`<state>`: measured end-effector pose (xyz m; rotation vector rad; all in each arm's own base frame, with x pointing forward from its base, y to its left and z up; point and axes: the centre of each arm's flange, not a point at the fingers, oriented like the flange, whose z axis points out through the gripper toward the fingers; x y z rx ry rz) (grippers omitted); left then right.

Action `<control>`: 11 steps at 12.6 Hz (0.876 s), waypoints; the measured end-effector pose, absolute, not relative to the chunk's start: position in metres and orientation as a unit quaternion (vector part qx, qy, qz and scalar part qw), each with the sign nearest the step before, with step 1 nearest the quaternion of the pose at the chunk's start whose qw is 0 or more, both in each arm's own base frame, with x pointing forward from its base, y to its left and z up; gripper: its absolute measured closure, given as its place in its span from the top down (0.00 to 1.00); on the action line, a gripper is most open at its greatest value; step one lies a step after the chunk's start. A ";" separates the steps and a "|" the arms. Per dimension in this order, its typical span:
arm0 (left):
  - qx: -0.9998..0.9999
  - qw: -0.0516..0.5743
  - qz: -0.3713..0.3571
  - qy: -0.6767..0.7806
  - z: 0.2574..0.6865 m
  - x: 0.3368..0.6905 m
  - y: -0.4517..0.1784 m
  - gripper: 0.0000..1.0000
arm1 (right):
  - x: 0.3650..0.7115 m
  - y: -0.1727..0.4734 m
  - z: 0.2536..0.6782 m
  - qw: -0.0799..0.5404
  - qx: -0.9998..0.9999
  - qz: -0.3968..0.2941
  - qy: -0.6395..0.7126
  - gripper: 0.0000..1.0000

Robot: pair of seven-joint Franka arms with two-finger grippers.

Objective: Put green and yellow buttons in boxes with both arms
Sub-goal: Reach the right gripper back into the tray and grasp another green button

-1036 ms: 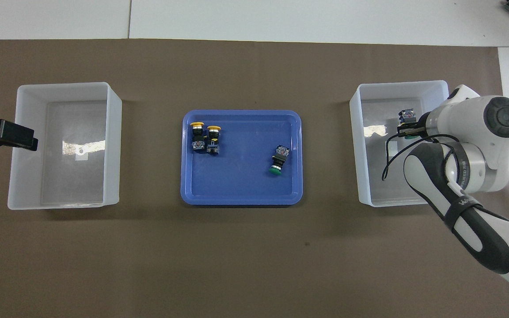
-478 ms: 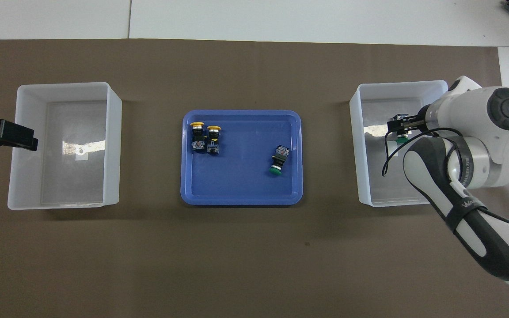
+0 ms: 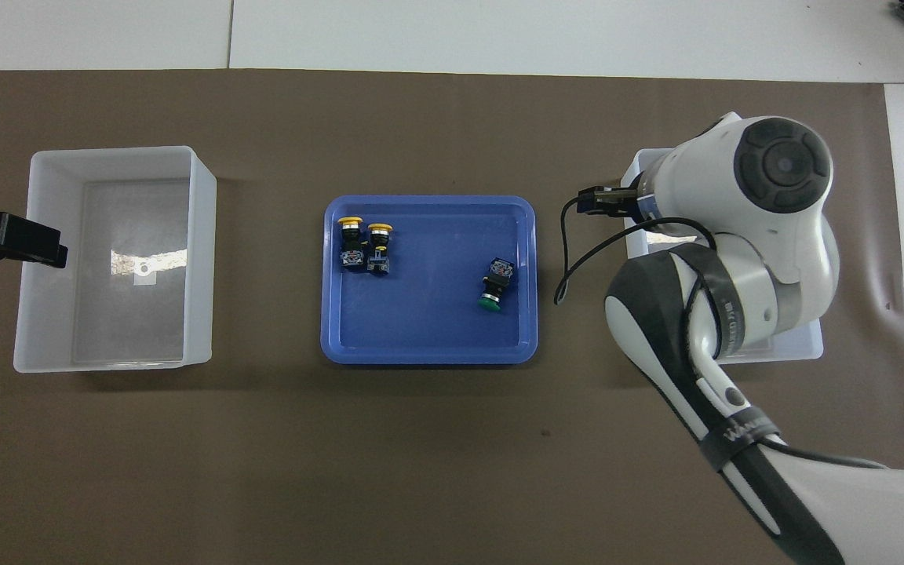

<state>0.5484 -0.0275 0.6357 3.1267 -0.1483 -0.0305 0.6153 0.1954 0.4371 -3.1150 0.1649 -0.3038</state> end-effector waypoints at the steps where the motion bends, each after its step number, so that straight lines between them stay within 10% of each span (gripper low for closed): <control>1: 0.999 0.006 -0.010 -0.047 0.636 0.548 -0.027 1.00 | 0.605 0.231 0.429 0.010 -0.993 -0.094 0.063 1.00; 11: 0.999 0.006 -0.010 -0.047 0.636 0.548 -0.027 1.00 | 0.570 0.347 0.299 -0.022 -0.993 -0.087 0.075 1.00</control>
